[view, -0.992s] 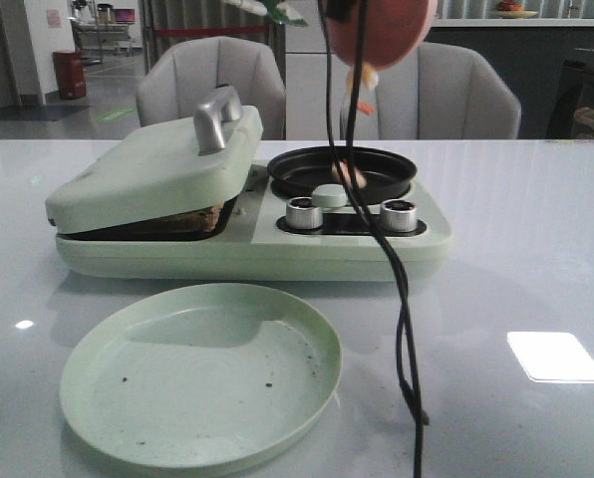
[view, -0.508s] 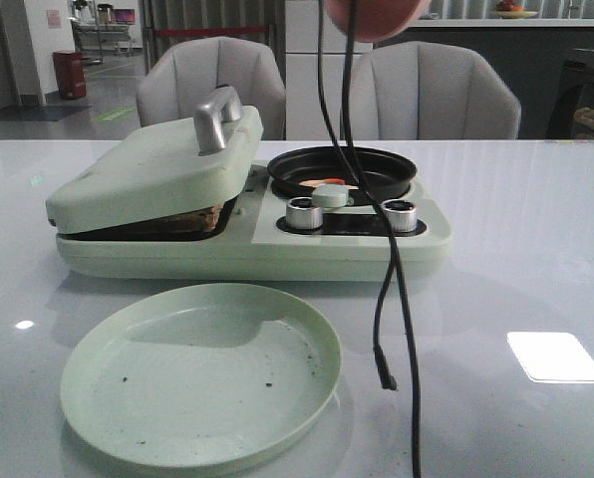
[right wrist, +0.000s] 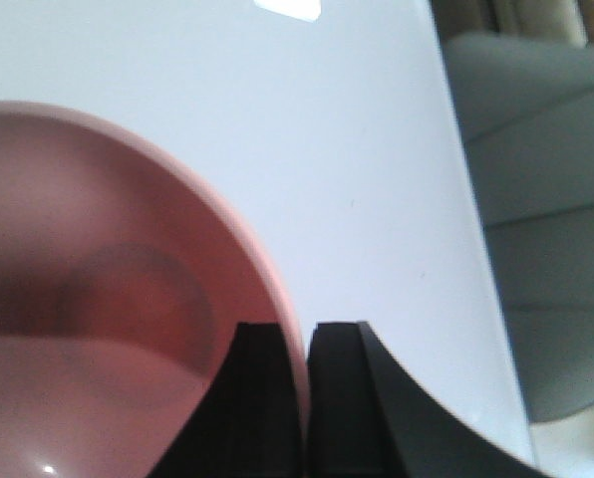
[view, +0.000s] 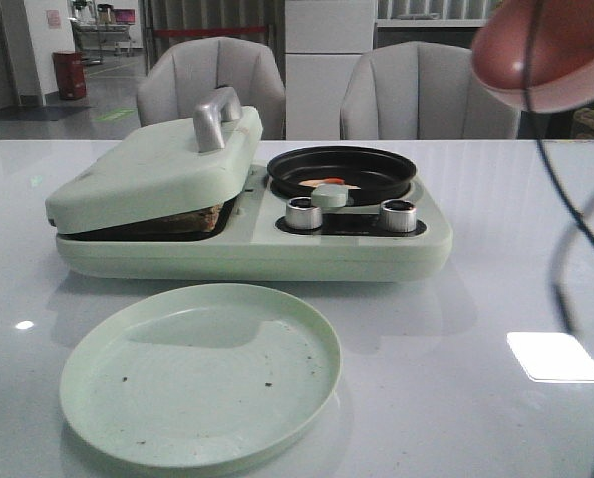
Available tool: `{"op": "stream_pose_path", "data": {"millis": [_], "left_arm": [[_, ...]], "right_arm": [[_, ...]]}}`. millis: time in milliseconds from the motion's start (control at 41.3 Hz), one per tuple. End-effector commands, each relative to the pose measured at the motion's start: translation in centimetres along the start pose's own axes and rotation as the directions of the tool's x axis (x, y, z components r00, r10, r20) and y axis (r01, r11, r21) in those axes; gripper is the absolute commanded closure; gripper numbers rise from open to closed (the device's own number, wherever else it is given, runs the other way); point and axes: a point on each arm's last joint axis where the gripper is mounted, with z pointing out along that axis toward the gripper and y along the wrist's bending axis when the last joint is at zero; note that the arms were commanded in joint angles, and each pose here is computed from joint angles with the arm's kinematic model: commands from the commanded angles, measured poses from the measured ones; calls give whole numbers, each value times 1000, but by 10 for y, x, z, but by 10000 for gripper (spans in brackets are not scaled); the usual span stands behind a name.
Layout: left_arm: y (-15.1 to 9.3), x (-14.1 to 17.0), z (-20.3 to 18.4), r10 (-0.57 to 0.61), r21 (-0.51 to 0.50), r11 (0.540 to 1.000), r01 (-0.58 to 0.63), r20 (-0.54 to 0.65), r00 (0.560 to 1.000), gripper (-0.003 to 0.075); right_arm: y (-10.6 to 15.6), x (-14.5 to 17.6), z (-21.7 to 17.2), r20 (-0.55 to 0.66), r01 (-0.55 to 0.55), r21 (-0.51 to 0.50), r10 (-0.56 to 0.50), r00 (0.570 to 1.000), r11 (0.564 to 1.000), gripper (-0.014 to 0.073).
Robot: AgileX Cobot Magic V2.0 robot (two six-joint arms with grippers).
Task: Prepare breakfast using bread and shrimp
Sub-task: 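Carry the pink bowl back and set it on the table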
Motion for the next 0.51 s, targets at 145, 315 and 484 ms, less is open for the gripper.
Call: {"op": "stream_pose_path", "data": {"millis": [145, 315, 484], "left_arm": [[-2, -13, -10, -4, -14, 1000, 6, 110, 994, 622], [-2, -13, -10, -4, -14, 1000, 6, 110, 994, 622], [-2, -13, -10, -4, -14, 1000, 6, 110, 994, 622]], "right_arm": [[-63, 60, 37, -143, -214, -208, 187, 972, 954, 548], [-70, 96, 77, -261, -320, -360, 235, 936, 876, 548], [-62, 107, 101, -309, -331, -426, 209, 928, 842, 548]]}}
